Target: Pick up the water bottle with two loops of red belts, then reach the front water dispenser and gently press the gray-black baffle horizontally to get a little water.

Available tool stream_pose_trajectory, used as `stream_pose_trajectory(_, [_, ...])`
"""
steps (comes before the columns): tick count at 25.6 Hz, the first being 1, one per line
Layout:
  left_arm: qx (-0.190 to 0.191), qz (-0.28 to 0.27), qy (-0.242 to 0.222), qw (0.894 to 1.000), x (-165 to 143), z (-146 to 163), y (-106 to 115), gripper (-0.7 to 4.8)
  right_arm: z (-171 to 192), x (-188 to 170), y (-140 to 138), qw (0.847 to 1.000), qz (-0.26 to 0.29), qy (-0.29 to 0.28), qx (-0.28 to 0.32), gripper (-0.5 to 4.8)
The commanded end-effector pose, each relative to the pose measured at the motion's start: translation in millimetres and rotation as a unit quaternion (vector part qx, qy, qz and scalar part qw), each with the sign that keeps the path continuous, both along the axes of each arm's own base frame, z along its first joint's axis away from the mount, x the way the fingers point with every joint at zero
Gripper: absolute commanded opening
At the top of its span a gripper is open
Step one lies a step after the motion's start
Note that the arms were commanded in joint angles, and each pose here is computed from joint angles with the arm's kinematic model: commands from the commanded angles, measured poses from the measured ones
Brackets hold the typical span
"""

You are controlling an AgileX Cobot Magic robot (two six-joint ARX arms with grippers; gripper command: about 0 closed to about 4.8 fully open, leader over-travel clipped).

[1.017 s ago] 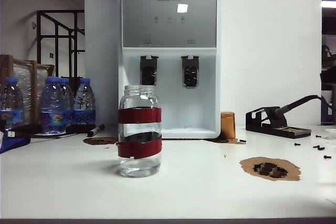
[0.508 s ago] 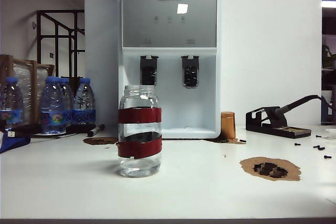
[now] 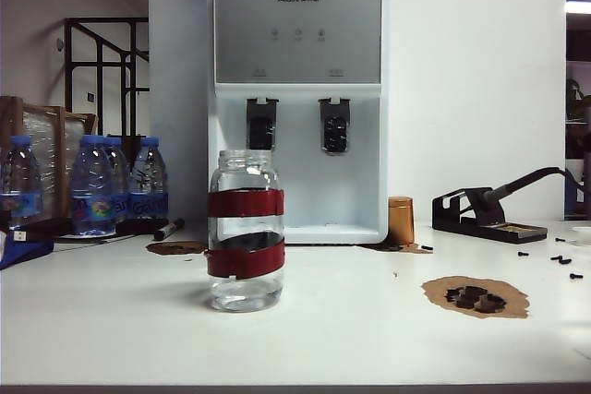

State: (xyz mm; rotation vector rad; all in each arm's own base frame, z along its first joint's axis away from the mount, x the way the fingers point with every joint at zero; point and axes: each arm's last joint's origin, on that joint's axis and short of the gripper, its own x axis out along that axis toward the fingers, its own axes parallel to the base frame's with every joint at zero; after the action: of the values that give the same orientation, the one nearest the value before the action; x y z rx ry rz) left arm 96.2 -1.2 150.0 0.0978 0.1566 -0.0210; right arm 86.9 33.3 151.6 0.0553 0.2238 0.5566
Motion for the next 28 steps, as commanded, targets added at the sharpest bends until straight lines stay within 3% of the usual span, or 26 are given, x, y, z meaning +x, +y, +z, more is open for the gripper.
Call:
stream_pose_trajectory(1, [0.001, -0.001, 0.0, 1.0, 0.0, -0.5, 0.0, -0.04, 0.8, 0.2, -0.1, 1.0, -0.006, -0.003, 0.0, -0.02])
stream_pose_trajectory(28, [0.001, -0.001, 0.0, 1.0, 0.0, -0.5, 0.0, -0.04, 0.8, -0.1, 0.4, 1.0, 0.003, 0.005, 0.011, -0.01])
